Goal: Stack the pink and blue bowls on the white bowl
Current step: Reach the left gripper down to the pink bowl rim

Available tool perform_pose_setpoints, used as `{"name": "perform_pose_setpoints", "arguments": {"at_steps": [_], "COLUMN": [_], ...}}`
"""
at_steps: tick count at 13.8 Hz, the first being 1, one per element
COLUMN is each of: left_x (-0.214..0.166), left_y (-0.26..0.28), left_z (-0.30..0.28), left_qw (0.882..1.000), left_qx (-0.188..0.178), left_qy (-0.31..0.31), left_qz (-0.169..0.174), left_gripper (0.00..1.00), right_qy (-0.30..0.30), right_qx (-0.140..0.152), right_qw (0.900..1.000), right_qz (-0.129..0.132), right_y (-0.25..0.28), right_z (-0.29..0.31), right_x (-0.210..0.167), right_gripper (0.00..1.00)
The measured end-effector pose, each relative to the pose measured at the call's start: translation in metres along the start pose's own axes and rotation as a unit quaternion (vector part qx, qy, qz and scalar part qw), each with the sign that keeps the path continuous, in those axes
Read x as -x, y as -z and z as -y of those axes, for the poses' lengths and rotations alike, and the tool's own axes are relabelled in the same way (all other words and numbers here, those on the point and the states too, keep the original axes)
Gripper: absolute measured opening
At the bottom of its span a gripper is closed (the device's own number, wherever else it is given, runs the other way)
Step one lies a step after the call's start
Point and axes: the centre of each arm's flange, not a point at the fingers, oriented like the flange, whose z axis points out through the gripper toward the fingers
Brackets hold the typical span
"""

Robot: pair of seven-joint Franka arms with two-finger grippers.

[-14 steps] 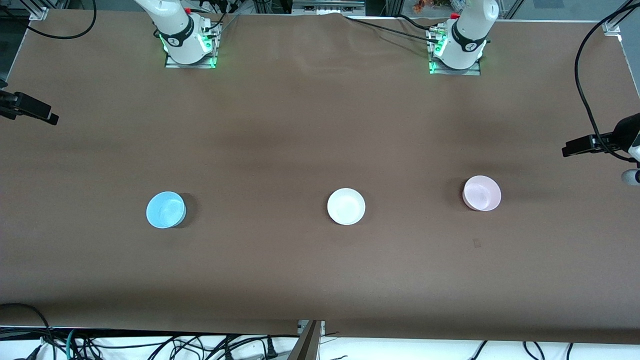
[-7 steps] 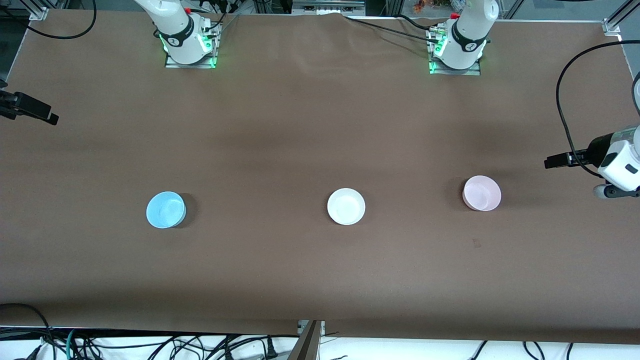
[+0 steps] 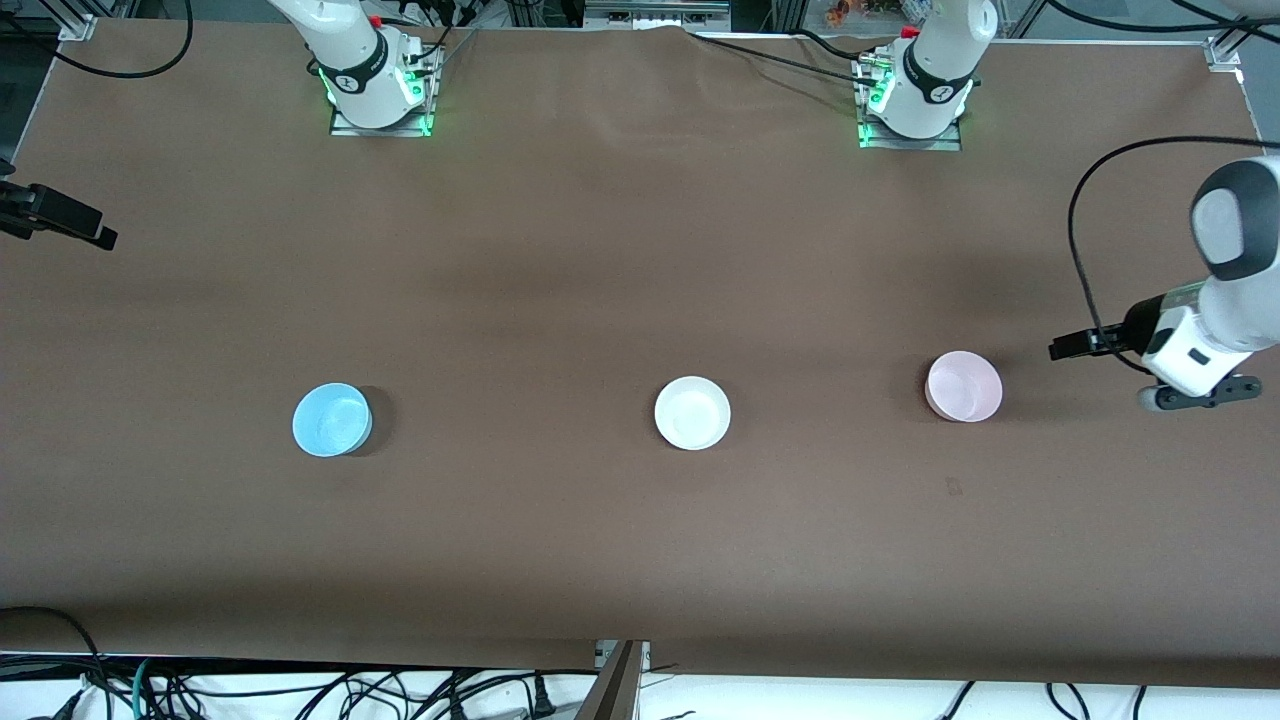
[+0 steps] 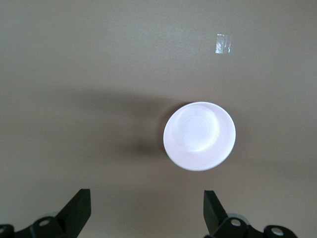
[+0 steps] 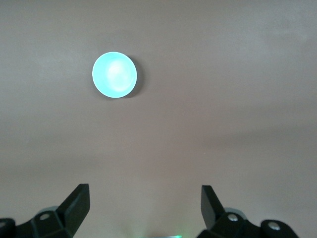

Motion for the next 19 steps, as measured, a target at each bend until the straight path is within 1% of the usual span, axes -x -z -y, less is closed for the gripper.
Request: {"name": "perform_pose_setpoints", "arguments": {"at_steps": [2,3,7,11,13,17,19], "left_x": [0.004,0.005,0.008,0.013,0.013,0.014,0.017], "left_y": [-0.030,-0.043,-0.091,-0.134,-0.147,-0.161,-0.166], "left_z": [0.015,0.020,0.029,0.035,0.036,0.032,0.027], "left_qw": [0.999,0.999,0.997,0.994,0.993,0.992,0.993], "left_qx": [0.034,0.045,0.061,0.093,0.101,0.101,0.100], "left_qy": [0.013,0.018,0.028,0.030,0.033,0.040,0.038], "left_qz": [-0.003,-0.004,-0.031,-0.050,-0.052,-0.060,-0.058], "left_gripper": [1.00,1.00,1.00,1.00,1.00,1.00,0.95], "right_qy": [0.000,0.000,0.000,0.007,0.014,0.015,0.015], "right_qx": [0.000,0.000,0.000,-0.003,-0.003,-0.002,-0.002], "right_qw": [1.000,1.000,1.000,1.000,1.000,1.000,1.000], "right_qz": [0.000,0.000,0.000,0.000,0.001,0.001,0.001], "right_y": [0.000,0.000,0.000,0.000,-0.001,-0.001,-0.001], "right_z": [0.000,0.000,0.000,0.008,0.020,0.022,0.022], "right_x": [0.000,0.000,0.000,0.000,0.000,0.000,0.000], "right_gripper": [1.00,1.00,1.00,1.00,1.00,1.00,1.00]}}
